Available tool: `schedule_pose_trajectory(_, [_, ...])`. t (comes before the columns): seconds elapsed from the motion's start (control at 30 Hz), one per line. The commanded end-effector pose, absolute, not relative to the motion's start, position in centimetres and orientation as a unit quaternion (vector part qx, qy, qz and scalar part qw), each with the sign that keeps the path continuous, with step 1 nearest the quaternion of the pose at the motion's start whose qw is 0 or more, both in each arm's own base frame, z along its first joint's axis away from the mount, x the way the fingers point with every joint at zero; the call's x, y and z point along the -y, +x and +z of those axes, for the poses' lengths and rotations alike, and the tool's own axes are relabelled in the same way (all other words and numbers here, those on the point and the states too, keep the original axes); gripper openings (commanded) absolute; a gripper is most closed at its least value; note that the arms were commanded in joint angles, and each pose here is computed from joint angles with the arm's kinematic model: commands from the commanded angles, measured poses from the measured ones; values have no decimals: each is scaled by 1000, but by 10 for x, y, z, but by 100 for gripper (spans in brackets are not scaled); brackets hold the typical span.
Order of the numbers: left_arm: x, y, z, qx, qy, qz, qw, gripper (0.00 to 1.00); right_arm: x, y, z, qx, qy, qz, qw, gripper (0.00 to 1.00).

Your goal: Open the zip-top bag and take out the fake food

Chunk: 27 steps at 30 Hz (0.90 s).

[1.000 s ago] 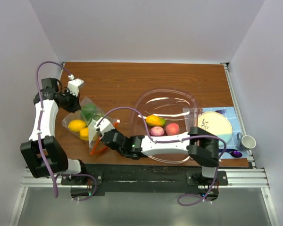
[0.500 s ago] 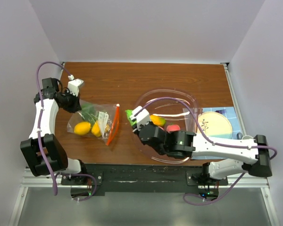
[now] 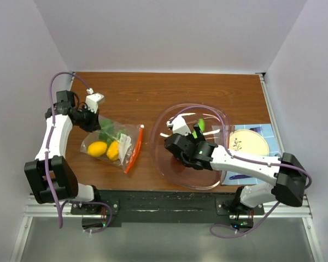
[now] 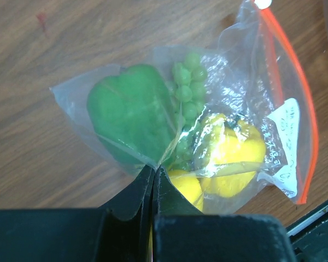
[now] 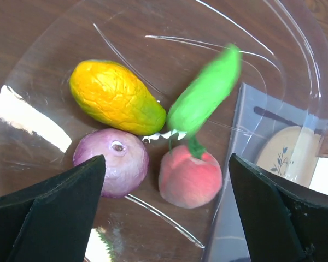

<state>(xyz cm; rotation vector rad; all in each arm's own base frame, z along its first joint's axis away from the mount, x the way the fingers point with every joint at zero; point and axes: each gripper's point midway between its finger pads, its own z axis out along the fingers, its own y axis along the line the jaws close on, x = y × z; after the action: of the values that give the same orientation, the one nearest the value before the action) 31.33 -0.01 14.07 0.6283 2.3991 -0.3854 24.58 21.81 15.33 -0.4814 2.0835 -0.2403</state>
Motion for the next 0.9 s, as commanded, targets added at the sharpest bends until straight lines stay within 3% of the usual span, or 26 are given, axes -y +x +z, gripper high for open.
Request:
schedule_pose_trajectory(0.0, [-1, 307, 117, -919, 227, -144, 288, 0, -251, 260, 202, -830, -159, -28, 534, 99])
schedule_pose_trajectory(0.1, [-12, 314, 96, -927, 218, -119, 280, 0, -291, 256, 223, -808, -198, 37, 553, 99])
schedule_pose_trajectory(0.23, [-25, 324, 69, -938, 211, -97, 256, 0, -348, 242, 237, -778, -268, 47, 566, 99])
schedule_pose_trajectory(0.4, [-40, 329, 47, -948, 208, -68, 233, 0, -409, 225, 207, -766, -333, 84, 544, 99])
schedule_pose_trajectory(0.87, [-42, 322, 34, -949, 226, -49, 216, 0, -494, 237, 147, -753, -398, 101, 514, 99])
